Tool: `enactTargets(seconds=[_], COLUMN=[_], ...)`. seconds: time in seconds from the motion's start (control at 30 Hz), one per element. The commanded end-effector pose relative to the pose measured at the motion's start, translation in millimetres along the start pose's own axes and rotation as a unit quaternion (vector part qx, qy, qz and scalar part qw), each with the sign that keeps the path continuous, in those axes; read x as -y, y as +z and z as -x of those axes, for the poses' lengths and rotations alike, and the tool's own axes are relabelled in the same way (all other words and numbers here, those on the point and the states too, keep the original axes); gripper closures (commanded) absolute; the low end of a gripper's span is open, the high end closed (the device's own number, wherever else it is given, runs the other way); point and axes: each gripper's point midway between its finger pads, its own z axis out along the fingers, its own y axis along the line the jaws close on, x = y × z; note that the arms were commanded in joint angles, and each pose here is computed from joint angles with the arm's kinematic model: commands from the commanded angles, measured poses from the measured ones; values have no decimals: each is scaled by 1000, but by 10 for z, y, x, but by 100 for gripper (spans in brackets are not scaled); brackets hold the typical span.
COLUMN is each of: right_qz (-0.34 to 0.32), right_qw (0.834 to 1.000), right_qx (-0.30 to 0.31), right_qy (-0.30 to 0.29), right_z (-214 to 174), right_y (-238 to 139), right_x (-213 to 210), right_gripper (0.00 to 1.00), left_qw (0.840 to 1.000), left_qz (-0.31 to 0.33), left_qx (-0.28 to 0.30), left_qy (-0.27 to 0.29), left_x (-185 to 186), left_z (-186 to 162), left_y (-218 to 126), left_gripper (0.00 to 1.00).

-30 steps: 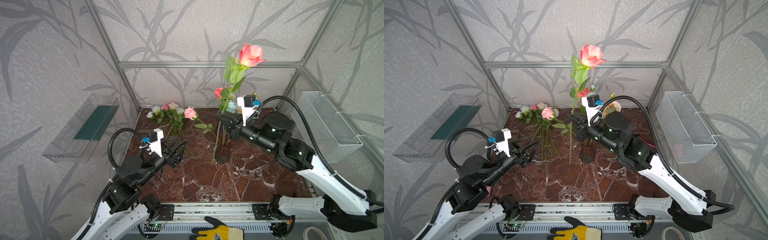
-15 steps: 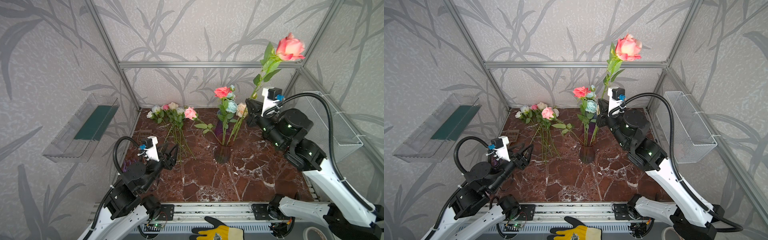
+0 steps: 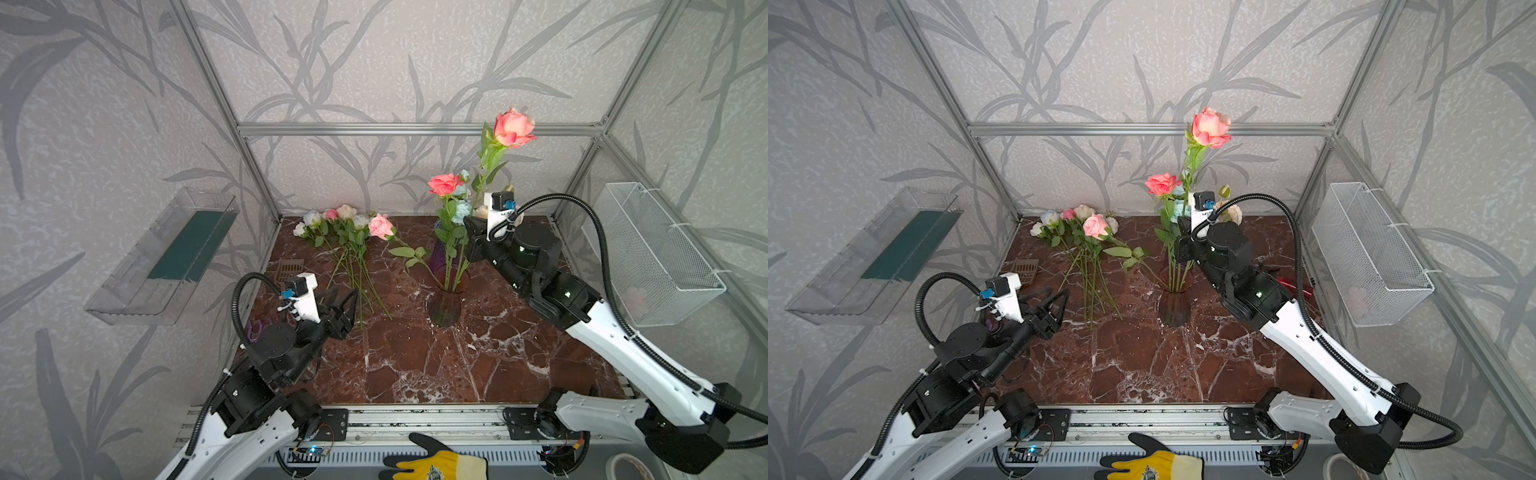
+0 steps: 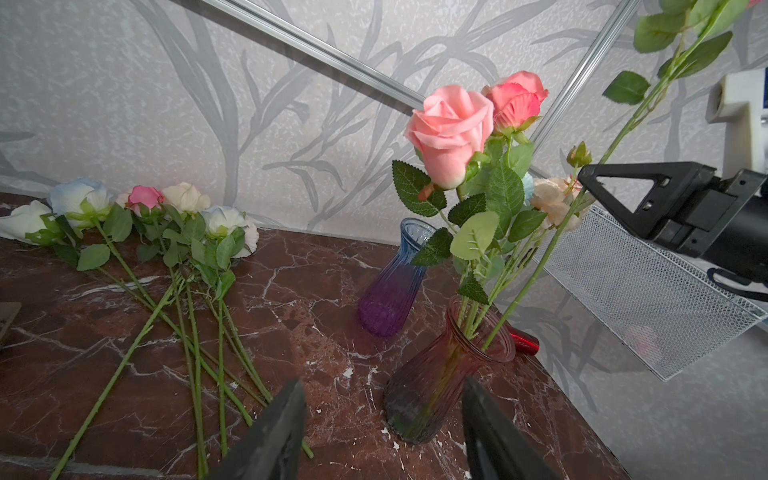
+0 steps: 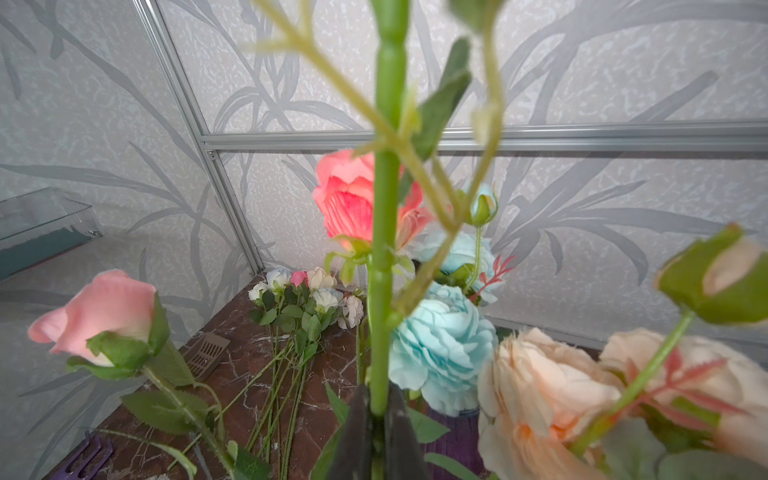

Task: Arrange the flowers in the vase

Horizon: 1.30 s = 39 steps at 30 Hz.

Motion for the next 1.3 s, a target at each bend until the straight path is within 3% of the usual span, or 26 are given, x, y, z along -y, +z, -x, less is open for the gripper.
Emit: enactTargets(seconds=[0.0,0.2,0.43,0.57,0.83,1.27], right_qz=[1,2,12,19,15,12], right_qw=[1000,998,993,992,987,986], right_qx=[-11,-60,-114,-125,-160,-162], right_qy=[27,34,23,25,12,27], right_z=[-191,-671,-1027,-1090,-1235,-1004], right_y=[-47,-22,87,118,45,-608], right_x=[46,79,27,-12,-42,95], right_gripper=[100,99,90,87,63,47], left_qw=[1000,1000,1000,1000,1000,996], left_qz=[5,6,4,7,8,66], left_qx=[-7,-12,-22,-20,-20,-64], left_qy=[-9,-15,-14,-13,-10,-3], left_x=[-37,-64,-51,-63,-70,-207], left_z=[-78,-161,-222,-226,-228,-380], left_y=[7,44,100,109,106,285], left_gripper=[39,39,39,39,39,39])
